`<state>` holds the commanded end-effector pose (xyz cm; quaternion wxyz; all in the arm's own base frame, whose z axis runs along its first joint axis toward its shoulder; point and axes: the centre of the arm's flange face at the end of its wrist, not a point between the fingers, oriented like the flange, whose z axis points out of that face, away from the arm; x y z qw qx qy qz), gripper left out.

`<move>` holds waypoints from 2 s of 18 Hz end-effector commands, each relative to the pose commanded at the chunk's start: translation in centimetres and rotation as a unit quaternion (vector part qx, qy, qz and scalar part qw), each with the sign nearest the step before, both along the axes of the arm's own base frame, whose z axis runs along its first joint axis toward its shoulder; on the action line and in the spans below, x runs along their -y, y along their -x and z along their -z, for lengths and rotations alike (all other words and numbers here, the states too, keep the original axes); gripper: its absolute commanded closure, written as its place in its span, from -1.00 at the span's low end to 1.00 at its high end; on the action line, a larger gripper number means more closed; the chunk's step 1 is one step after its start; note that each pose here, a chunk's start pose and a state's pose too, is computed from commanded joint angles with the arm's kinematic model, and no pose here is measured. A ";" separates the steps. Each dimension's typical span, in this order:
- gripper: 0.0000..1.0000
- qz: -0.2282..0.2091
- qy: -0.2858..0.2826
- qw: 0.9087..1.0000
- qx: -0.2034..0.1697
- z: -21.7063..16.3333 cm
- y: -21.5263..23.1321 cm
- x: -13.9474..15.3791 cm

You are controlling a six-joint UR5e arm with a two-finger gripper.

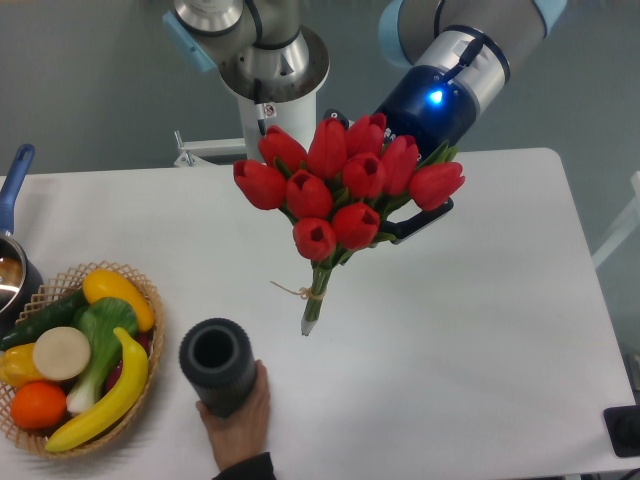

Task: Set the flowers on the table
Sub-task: 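Carry the red tulip bouquet away from the black holder, across the table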

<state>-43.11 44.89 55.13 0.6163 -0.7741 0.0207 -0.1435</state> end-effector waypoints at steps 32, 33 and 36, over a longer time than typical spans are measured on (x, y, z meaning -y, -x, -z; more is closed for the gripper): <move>0.00 -0.151 0.111 0.981 -0.050 1.1 5.1 5.5; 0.00 -0.160 0.123 0.978 -0.054 1.4 4.9 5.7; 0.00 -0.193 0.180 0.962 -0.070 3.3 3.1 6.6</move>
